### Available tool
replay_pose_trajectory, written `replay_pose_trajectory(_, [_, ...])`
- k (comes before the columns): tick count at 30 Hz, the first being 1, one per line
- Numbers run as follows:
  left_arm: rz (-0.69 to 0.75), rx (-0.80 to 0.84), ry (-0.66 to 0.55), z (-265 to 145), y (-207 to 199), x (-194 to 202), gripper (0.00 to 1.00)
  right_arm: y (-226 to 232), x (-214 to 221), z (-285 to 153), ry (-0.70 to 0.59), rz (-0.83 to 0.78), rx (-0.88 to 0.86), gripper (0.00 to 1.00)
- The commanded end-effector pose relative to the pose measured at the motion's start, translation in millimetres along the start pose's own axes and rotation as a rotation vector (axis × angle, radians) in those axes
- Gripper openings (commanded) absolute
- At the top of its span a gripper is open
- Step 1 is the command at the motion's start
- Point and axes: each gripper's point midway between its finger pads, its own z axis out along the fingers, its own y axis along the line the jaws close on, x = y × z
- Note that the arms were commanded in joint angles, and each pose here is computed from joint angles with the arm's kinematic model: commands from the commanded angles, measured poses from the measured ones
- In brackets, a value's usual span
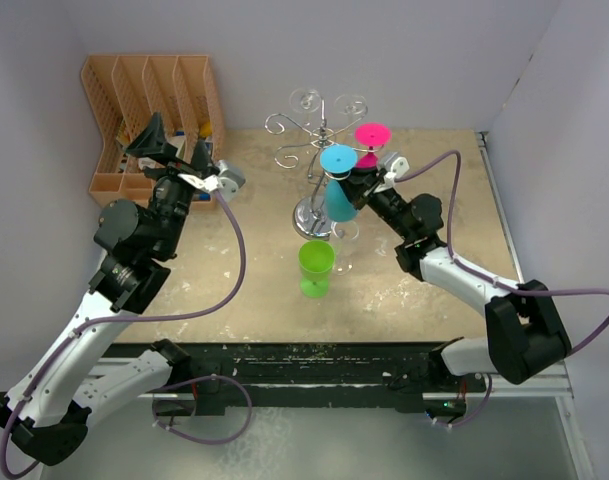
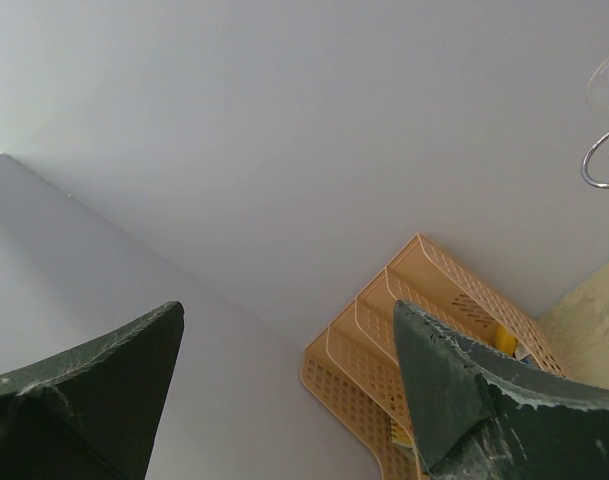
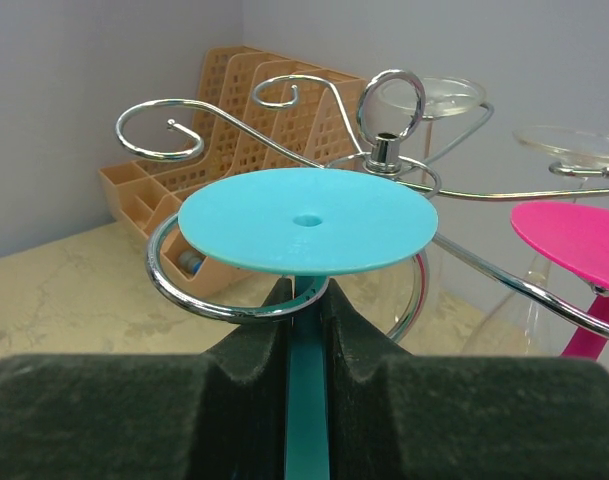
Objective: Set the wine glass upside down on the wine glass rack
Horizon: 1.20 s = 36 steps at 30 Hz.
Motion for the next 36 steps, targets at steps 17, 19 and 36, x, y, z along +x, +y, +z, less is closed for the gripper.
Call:
replay_pose_trajectory(17, [-0.028, -0.004, -0.012, 0.7, -1.4, -0.6, 0.88, 25.4, -14.7, -3.5, -0.087, -0.004, -0.126, 0.00])
replay_pose_trajectory(19, [-0.028, -0.004, -0.012, 1.0, -1.8, -0.3, 0.88, 25.7, -16.2, -5.8, -0.091, -0.004, -0.124, 0.00])
replay_pose_trajectory(36, [-0.024, 0.012, -0.008, 2.7, -7.4, 1.0, 0.88, 40.7, -22.9, -14.5, -0.098, 0.018, -0.189, 0.00])
